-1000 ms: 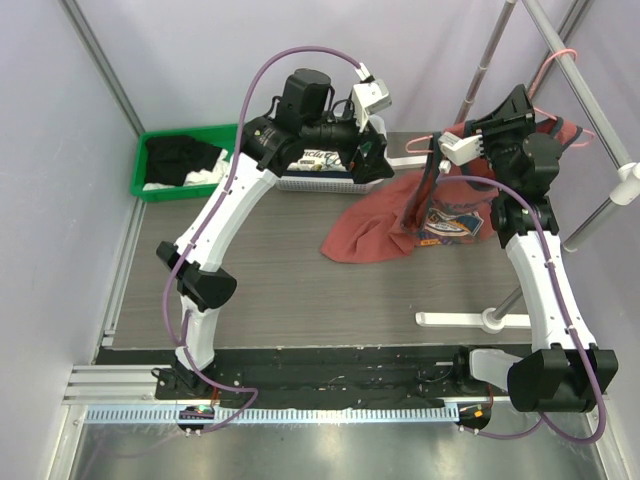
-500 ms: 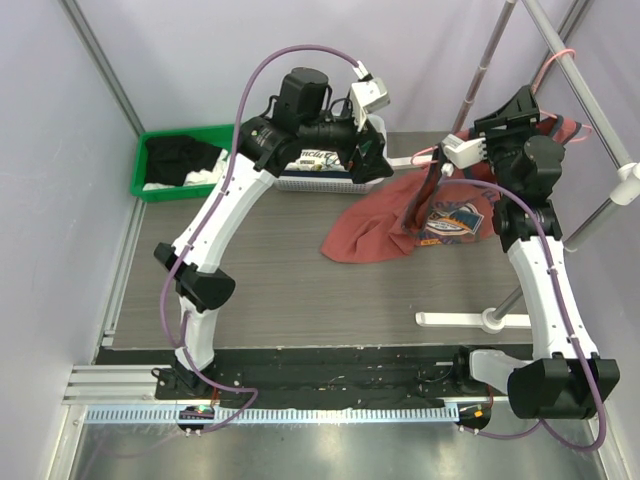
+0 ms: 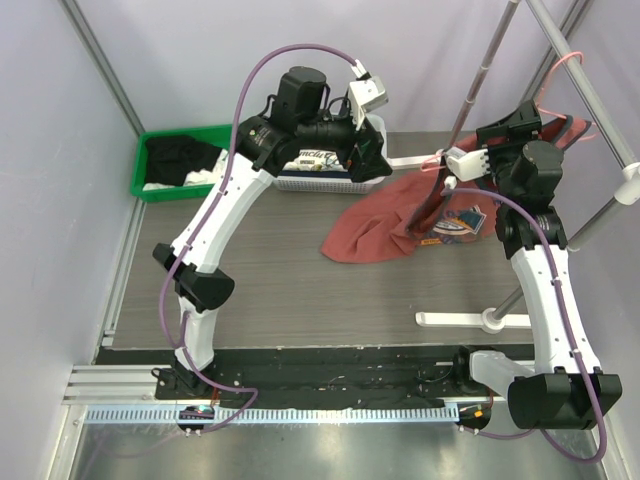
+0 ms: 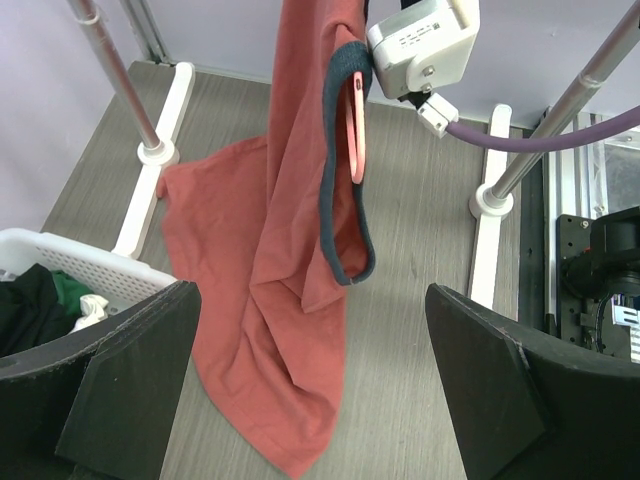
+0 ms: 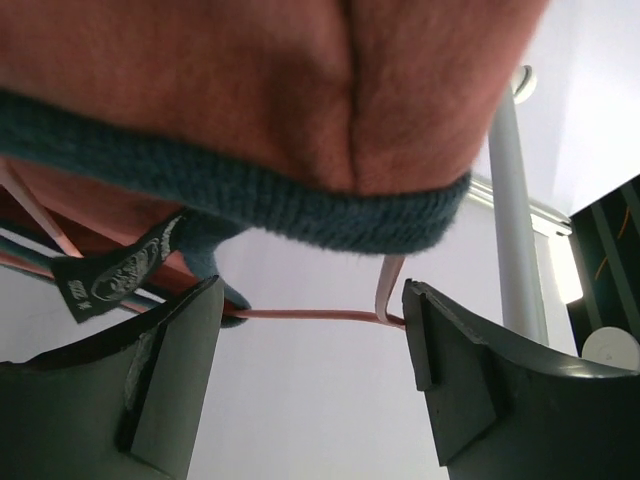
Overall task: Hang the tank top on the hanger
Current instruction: Place the hanger at the clothesline, then adjust the hanger on the clothesline.
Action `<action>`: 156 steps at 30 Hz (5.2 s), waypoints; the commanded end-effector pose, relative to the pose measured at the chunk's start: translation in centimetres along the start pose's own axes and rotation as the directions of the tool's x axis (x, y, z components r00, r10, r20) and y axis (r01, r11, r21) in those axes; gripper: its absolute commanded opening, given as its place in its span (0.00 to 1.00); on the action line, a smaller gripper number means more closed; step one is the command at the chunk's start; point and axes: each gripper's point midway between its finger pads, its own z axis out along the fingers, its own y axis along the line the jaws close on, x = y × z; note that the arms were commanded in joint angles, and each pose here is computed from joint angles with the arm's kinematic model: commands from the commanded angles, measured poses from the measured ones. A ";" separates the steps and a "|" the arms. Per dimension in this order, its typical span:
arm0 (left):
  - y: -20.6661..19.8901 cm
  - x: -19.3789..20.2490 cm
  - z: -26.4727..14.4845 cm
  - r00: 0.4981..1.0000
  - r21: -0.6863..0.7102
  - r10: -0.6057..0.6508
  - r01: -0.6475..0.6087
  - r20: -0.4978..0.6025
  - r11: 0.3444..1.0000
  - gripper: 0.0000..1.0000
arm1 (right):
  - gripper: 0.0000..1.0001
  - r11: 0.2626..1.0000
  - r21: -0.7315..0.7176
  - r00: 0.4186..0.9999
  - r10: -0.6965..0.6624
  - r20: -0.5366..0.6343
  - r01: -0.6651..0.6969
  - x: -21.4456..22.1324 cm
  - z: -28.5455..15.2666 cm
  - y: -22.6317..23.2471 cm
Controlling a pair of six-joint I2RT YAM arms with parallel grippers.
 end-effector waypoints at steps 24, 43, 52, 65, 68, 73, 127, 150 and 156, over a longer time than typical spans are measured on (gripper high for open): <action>-1.0 -2.6 -2.1 0.997 0.003 0.046 -0.046 0.061 0.999 1.00 | 0.83 0.999 -0.021 0.993 -0.034 -0.112 0.032 2.9 -1.8 -1.7; -1.3 -2.4 -2.6 0.997 0.009 0.056 -0.057 0.053 0.998 1.00 | 0.89 0.996 -0.039 0.982 -0.080 -0.173 0.074 3.2 -5.4 -0.3; -1.4 -2.5 -2.9 0.997 0.008 0.060 -0.060 0.051 0.998 0.99 | 0.90 0.975 -0.204 0.957 -0.141 -0.254 0.090 4.8 -6.7 2.0; -1.1 -2.8 -0.9 0.995 0.031 0.005 -0.008 0.102 0.999 1.00 | 0.90 0.994 -0.090 0.946 0.025 -0.325 -0.057 5.9 -5.5 0.3; -0.7 -2.6 0.1 0.994 0.022 -0.002 0.000 0.107 1.000 1.00 | 0.90 0.991 -0.080 0.942 0.075 -0.327 -0.107 5.8 -5.3 0.5; -1.1 -1.9 2.0 0.992 0.044 -0.019 0.014 0.123 0.999 1.00 | 0.90 0.985 -0.106 0.936 0.095 -0.338 -0.138 5.8 -5.4 1.5; 0.9 -0.7 11.5 0.911 0.204 -0.275 0.218 0.309 0.954 1.00 | 0.91 0.836 -0.055 0.795 0.497 -0.347 -0.547 3.7 -4.6 0.0; -0.6 -1.0 13.5 0.906 0.266 -0.248 0.159 0.344 0.951 0.35 | 0.91 0.858 -0.065 0.812 0.456 -0.364 -0.510 4.2 -4.6 -0.5; -0.8 -2.9 11.5 0.869 0.360 -0.300 0.154 0.394 0.920 0.44 | 0.91 0.859 -0.064 0.813 0.453 -0.366 -0.508 4.3 -4.7 -0.6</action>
